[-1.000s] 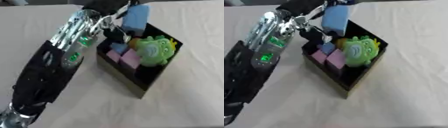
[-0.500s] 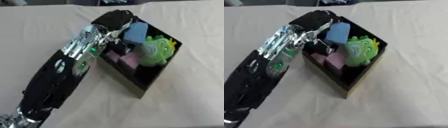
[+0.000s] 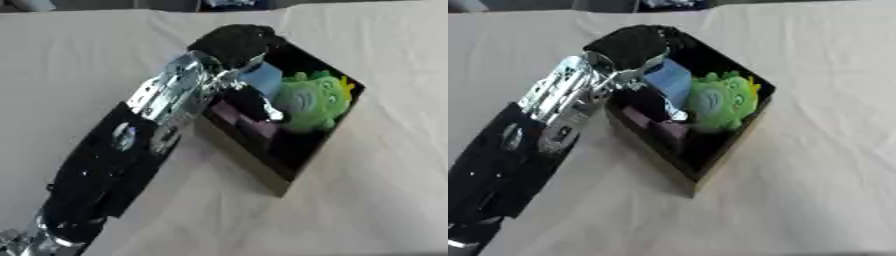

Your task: Pick up objects on the table and place them in the box.

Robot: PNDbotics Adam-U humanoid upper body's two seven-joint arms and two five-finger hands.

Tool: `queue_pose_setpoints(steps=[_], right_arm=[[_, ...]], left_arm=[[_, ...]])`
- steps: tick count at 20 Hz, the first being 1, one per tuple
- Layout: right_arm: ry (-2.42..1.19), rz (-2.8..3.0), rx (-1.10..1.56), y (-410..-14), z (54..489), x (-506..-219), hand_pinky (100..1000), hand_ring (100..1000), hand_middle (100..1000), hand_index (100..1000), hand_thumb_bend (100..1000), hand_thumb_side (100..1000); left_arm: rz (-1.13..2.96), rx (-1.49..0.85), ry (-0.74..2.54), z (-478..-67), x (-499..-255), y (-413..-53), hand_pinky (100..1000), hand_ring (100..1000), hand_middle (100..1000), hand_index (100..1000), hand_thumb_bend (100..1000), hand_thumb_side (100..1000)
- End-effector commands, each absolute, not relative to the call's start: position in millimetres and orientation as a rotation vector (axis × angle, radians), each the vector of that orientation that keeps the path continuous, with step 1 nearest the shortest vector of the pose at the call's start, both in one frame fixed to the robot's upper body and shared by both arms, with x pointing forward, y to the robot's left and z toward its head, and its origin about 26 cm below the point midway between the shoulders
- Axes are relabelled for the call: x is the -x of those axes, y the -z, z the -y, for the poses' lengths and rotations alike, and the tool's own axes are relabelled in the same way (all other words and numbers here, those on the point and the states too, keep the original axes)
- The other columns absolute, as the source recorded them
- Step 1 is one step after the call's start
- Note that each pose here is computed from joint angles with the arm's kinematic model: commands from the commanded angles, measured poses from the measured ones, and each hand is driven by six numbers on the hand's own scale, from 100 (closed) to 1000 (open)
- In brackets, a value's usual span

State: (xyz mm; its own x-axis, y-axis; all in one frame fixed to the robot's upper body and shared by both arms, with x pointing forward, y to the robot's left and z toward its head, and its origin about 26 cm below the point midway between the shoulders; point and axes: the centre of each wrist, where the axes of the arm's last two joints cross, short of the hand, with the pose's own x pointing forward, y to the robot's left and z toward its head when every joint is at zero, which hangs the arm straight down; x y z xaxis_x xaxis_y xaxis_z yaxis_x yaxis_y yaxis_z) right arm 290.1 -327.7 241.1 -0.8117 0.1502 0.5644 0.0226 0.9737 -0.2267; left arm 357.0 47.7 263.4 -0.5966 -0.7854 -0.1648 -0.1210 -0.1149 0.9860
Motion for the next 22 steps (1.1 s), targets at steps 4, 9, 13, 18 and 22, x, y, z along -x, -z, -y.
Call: queue_pose_setpoints(steps=[4, 9, 13, 18, 22], right_arm=[[-0.308, 2.527, 0.142, -251.3, 330.2, -286.9, 871, 799, 552, 760, 100, 555], [-0.297, 2.534, 0.144, -252.2, 331.5, -286.5, 869, 798, 555, 760, 100, 554], [-0.277, 2.548, 0.153, -252.8, 334.5, -285.5, 868, 799, 558, 760, 100, 556], [-0.257, 2.562, 0.169, -252.0, 337.5, -284.4, 868, 800, 561, 761, 100, 555], [-0.253, 2.576, 0.170, -251.5, 337.4, -284.4, 867, 801, 562, 761, 100, 554]], left_arm=[[1.719, -1.067, 1.747, -58.2, -344.9, -288.8, 971, 975, 893, 980, 683, 637], [1.770, -1.081, 1.652, -74.1, -341.1, -301.4, 913, 924, 853, 935, 449, 510], [1.835, -1.133, 1.445, -112.8, -335.2, -317.0, 858, 867, 796, 888, 233, 470], [1.851, -1.247, 1.177, -165.0, -322.0, -323.7, 837, 840, 786, 869, 195, 400], [1.874, -1.271, 0.972, -197.6, -308.7, -325.7, 822, 823, 780, 865, 178, 402]])
